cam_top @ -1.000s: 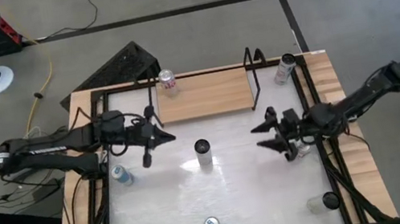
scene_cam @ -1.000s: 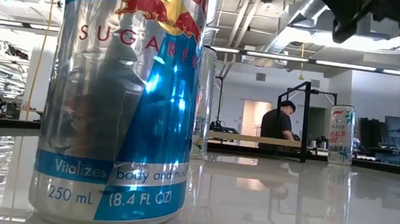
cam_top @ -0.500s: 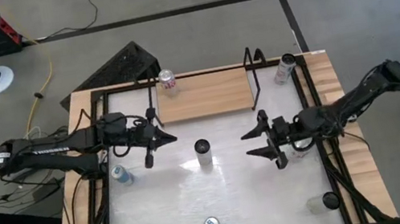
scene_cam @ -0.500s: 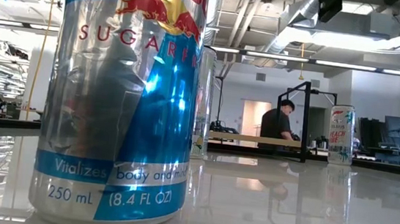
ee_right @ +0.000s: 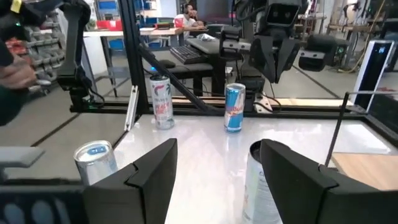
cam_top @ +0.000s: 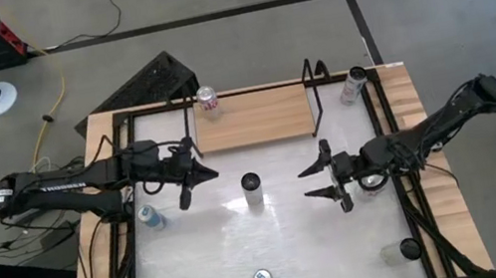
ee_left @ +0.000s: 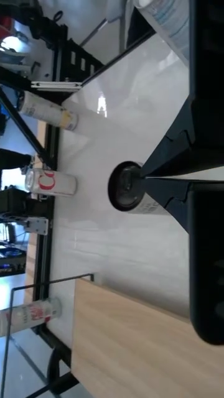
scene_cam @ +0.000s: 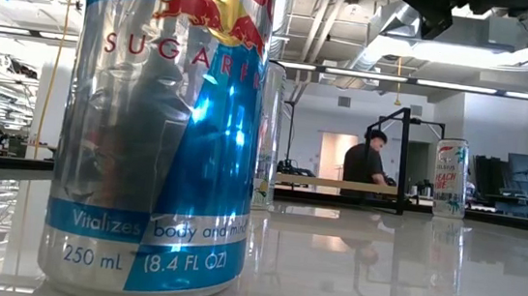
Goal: Place canned beverage on shelf
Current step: Put the top left blue soda can on the shelf
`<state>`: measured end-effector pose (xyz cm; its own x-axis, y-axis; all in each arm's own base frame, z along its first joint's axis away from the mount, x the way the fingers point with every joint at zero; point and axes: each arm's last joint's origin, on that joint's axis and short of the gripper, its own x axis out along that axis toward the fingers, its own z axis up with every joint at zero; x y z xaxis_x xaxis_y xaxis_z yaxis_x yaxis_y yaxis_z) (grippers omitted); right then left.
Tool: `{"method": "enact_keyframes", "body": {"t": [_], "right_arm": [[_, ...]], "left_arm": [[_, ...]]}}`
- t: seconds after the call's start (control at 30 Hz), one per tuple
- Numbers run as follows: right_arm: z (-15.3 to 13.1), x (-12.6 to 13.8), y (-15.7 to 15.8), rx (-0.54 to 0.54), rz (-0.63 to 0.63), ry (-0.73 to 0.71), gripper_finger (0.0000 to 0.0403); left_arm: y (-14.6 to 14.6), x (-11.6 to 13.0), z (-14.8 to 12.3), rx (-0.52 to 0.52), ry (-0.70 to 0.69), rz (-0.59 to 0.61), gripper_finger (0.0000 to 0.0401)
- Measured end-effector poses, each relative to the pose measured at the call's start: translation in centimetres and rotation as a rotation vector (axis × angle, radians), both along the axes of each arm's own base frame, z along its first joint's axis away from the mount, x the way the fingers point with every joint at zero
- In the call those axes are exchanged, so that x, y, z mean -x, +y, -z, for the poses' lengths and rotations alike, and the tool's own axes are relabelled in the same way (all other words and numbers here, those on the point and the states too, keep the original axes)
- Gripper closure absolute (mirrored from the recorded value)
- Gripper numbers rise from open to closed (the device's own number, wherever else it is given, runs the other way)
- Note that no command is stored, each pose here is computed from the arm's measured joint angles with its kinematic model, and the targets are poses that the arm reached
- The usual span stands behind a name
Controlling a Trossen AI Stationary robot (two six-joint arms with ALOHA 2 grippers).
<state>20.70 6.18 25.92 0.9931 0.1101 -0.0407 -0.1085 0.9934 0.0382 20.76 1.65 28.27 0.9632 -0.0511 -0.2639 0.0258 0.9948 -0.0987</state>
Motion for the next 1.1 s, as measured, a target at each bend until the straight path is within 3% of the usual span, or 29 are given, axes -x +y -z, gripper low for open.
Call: {"method": "enact_keyframes", "body": {"t": [0.4, 0.8, 1.1], "right_arm": [[-0.1, -0.2, -0.7, -0.014, 0.034, -0.005, 0.0148], [-0.1, 0.0, -0.1, -0.027, 0.006, -0.007, 0.0148], [-0.2, 0.0, -0.2, -0.028, 0.009, -0.014, 0.0148]], "left_arm": [[0.0, -0.1, -0.2, -0.013, -0.023, 0.017, 0.0382], [-1.9, -0.1, -0.2, -0.002, -0.022, 0.135, 0.0252], [-2.7, 0.7, -1.1, -0.101, -0.073, 0.129, 0.0185]]}}
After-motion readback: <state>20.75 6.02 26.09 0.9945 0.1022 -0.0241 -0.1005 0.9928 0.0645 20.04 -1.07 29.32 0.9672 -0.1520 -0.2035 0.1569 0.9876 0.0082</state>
